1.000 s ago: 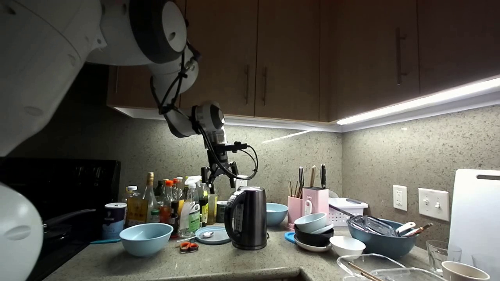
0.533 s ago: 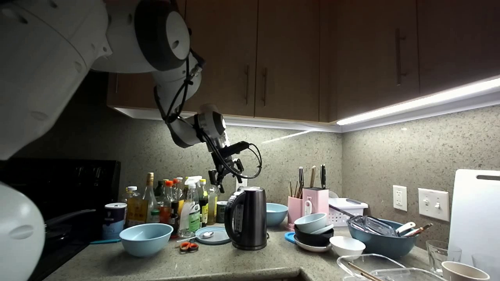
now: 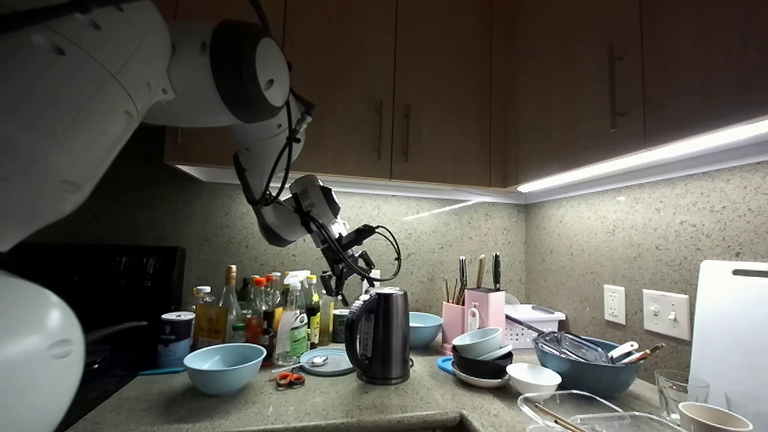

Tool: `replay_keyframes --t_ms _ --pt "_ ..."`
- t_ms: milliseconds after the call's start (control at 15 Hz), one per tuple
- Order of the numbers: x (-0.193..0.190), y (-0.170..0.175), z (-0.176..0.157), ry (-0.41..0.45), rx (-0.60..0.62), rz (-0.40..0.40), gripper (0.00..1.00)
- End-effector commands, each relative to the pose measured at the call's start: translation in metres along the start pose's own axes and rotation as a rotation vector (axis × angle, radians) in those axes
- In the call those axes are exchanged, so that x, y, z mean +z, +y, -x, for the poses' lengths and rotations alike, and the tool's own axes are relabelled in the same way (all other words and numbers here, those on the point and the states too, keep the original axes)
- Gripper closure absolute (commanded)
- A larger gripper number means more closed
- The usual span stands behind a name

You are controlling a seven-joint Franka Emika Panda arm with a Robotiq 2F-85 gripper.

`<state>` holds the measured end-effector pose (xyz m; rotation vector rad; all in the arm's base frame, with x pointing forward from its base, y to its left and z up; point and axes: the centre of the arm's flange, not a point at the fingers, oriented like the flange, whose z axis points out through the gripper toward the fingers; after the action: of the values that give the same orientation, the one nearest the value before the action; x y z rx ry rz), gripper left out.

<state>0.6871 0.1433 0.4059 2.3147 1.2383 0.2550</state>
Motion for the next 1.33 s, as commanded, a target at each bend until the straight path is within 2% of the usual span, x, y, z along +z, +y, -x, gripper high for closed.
replay_keyframes --t_ms 0,267,733,1267 --pt "-0.005 0.000 0.003 -0.010 0.007 0.005 0.00" --pt "-0.004 -0.002 0.013 0.012 0.014 -0.008 0.00" --pt "0.027 0.006 0.012 0.069 0.053 0.008 0.00" --pt "0.016 -0.006 0.014 0.018 0.082 -0.006 0.00"
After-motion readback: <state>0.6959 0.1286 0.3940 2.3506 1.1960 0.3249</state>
